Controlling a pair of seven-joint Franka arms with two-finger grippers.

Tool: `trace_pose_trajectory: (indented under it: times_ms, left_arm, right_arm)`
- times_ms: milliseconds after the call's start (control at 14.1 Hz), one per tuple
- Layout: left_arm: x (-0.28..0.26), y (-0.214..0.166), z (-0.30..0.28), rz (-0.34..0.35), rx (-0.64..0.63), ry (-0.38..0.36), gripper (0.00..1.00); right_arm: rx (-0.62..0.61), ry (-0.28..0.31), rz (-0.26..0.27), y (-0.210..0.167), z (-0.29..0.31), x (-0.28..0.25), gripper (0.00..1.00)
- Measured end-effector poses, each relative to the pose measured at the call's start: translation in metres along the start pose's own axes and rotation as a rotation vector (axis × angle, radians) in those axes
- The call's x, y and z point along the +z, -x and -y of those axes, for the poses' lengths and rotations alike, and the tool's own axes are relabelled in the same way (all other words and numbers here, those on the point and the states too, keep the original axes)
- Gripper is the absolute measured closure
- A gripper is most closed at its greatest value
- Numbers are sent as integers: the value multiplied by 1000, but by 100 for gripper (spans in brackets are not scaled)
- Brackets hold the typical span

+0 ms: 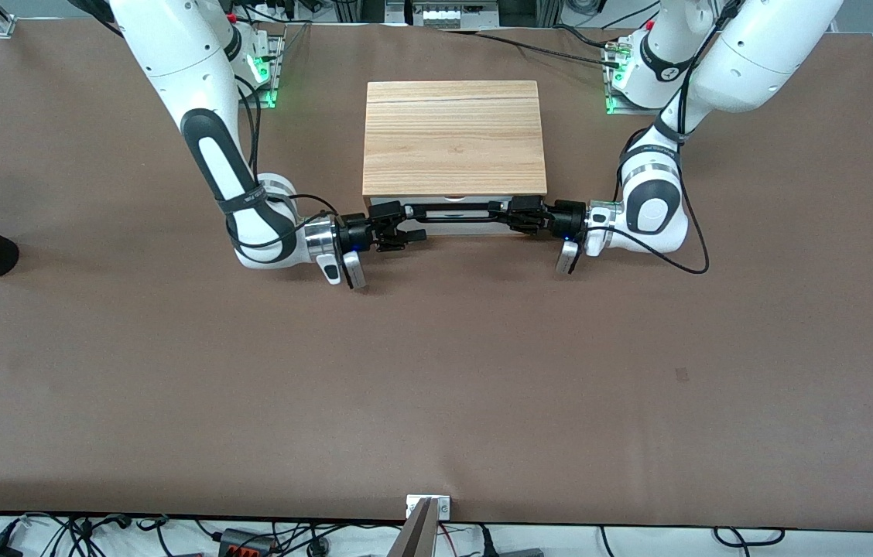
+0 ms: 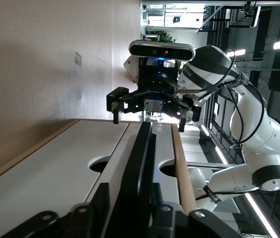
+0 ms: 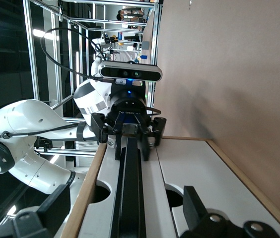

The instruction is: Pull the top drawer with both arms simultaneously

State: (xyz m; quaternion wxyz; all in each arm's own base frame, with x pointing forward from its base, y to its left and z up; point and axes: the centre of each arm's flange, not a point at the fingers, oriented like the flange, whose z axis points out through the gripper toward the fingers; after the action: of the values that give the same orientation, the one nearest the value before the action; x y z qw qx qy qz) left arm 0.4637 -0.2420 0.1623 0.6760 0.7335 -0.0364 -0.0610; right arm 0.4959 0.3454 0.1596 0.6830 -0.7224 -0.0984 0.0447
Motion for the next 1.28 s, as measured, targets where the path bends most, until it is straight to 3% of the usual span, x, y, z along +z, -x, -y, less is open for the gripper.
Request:
trace_pose_trajectory:
  times_ms: [284, 426, 497, 924, 1279]
  left_arm:
    - [-1, 0, 0, -4, 17, 2, 68]
    - [-1, -1, 0, -5, 23, 2, 69]
    - [-1, -1, 0, -5, 25, 2, 69]
    - [-1, -1, 0, -5, 29, 2, 69]
    - [-1, -1, 0, -22, 26, 6, 69]
  right_arm:
    - [3, 6, -4, 0, -2, -2, 20]
    - [3, 10, -6, 0, -2, -3, 44]
    - [3, 11, -6, 0, -3, -3, 52]
    - [4, 9, 0, 2, -2, 1, 48]
    - [13, 11, 8, 7, -5, 4, 51]
